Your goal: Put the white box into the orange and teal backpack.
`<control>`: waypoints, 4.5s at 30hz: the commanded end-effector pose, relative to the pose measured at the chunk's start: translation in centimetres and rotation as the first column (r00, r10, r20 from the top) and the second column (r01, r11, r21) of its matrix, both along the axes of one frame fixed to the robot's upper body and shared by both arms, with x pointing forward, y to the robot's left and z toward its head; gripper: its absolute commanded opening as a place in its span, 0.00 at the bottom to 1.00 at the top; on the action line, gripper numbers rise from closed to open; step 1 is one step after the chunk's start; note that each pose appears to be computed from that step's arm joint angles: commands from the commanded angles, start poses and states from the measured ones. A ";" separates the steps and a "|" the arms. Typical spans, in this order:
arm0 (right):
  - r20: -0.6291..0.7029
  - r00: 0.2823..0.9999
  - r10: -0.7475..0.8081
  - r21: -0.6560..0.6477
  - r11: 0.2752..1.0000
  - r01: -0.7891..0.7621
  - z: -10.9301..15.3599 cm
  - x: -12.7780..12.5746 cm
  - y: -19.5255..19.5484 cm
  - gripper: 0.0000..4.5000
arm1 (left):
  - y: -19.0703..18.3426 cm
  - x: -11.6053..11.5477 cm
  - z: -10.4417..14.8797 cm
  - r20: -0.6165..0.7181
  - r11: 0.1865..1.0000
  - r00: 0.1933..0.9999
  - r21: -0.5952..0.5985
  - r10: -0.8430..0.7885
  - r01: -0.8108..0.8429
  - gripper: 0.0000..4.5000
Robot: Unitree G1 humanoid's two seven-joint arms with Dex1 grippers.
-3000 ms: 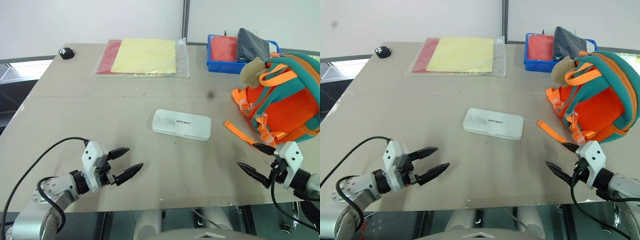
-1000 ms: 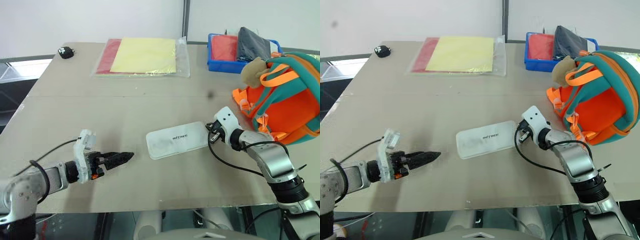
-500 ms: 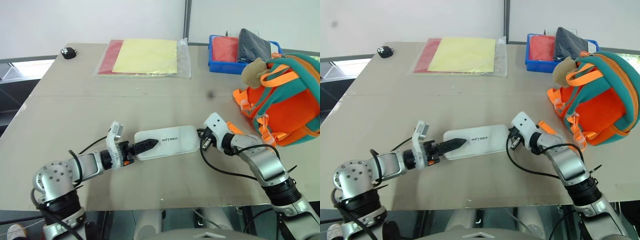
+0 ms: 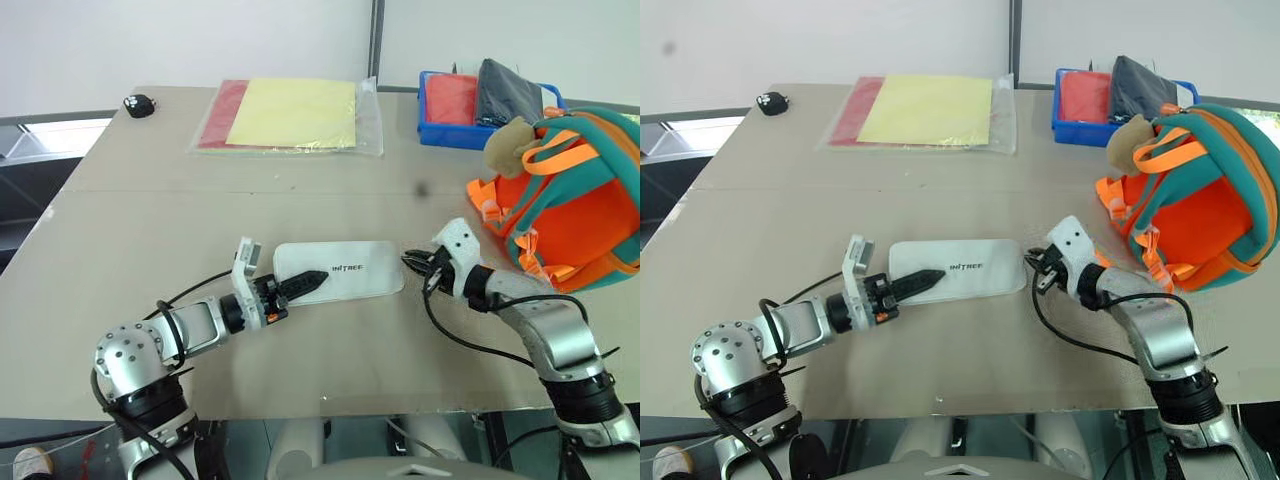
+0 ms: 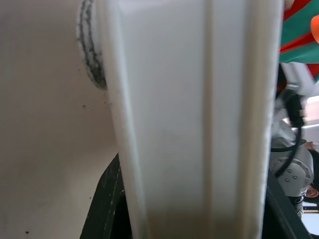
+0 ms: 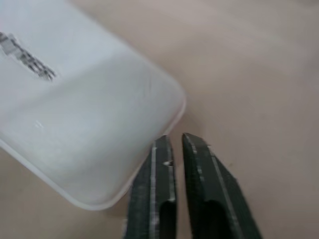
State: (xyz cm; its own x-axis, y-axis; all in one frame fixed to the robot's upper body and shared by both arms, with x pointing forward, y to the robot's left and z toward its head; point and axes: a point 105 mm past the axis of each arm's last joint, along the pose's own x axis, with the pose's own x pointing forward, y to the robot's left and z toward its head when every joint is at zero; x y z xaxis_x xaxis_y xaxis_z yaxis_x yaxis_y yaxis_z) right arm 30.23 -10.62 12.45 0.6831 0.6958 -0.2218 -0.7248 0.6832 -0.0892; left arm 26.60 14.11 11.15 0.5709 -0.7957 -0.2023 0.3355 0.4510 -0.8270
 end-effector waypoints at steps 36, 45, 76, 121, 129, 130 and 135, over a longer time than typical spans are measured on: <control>0.398 0.741 -0.541 0.269 0.841 0.470 14.0 6.2 -8.1 0.00 | -0.8 5.4 8.2 0.383 0.969 0.891 -0.134 0.243 -0.207 0.24; 0.570 0.822 0.008 0.283 0.937 -0.205 20.8 1.8 1.9 0.00 | 4.5 6.1 11.5 0.501 0.884 0.732 -0.195 0.462 -0.425 0.24; 0.271 0.895 0.355 0.019 0.927 -0.374 12.3 0.2 1.1 0.00 | 6.5 -2.2 18.0 0.859 0.993 0.505 0.113 -0.084 -0.028 0.24; 0.293 0.786 0.545 0.163 0.781 -0.602 14.3 -3.8 3.4 0.00 | -5.8 4.9 13.1 0.800 0.807 0.265 0.580 -0.538 -0.114 0.24; 0.291 0.880 0.375 0.119 0.899 -0.422 12.8 -1.1 2.5 0.00 | -3.7 5.7 13.4 0.822 0.888 0.395 0.458 -0.409 -0.033 0.86; 0.296 0.892 0.341 0.119 0.914 -0.389 12.8 -0.6 2.3 0.00 | -2.7 5.0 13.8 0.825 0.913 0.425 0.408 -0.374 0.010 0.96; 0.299 0.911 0.285 0.130 0.933 -0.335 12.4 0.3 2.2 0.00 | 2.4 2.4 15.1 0.769 0.965 0.585 0.229 -0.258 0.125 0.99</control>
